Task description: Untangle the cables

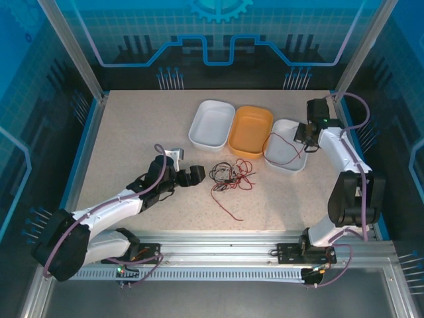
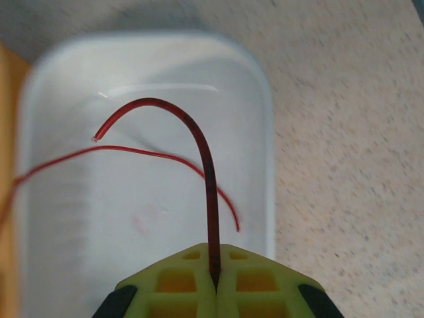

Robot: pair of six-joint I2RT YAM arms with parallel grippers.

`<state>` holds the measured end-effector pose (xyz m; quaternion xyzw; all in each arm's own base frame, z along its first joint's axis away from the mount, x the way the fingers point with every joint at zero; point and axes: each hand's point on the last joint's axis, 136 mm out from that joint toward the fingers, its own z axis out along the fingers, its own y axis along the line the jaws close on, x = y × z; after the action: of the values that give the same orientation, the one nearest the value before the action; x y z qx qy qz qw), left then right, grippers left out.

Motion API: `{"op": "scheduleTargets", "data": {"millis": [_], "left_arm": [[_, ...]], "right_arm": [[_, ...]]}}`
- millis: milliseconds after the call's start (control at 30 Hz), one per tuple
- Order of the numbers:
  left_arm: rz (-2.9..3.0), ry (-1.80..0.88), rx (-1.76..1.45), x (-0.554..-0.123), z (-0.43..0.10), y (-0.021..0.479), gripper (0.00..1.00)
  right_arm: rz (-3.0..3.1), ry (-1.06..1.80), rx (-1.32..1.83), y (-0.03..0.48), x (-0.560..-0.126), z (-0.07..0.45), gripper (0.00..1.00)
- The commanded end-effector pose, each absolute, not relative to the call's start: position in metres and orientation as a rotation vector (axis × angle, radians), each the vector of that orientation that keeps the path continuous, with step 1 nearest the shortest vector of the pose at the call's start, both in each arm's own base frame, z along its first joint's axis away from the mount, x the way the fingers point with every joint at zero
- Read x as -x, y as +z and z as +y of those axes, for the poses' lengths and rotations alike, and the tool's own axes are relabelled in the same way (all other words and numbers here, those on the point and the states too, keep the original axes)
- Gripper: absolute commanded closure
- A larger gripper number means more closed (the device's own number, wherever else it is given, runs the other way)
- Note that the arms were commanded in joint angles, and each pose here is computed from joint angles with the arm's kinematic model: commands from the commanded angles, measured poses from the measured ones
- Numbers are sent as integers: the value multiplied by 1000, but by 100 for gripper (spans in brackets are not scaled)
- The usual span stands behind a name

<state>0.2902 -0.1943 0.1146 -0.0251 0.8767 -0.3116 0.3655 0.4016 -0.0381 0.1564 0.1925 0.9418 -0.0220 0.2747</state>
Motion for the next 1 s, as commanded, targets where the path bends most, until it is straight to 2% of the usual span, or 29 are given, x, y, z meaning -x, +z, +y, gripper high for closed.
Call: {"op": "scheduleTargets", "data": {"millis": [0, 100, 300, 633, 767, 967], "left_arm": [[2266, -836, 57, -288, -201, 111, 1], [2268, -845, 52, -288, -204, 111, 1], [2268, -841, 46, -287, -203, 112, 1], [2269, -826, 49, -285, -199, 110, 1], [2264, -821, 47, -286, -199, 112, 1], [2268, -821, 49, -286, -199, 111, 1]], "right_arm": [[2510, 129, -438, 185, -408, -16, 100], [2458, 160, -432, 204, -411, -13, 100], [2417, -15, -446, 226, -411, -41, 100], [2443, -382, -461, 220, -396, -90, 100], [2443, -389, -466, 218, -392, -94, 100], [2488, -217, -408, 194, -401, -66, 100]]}}
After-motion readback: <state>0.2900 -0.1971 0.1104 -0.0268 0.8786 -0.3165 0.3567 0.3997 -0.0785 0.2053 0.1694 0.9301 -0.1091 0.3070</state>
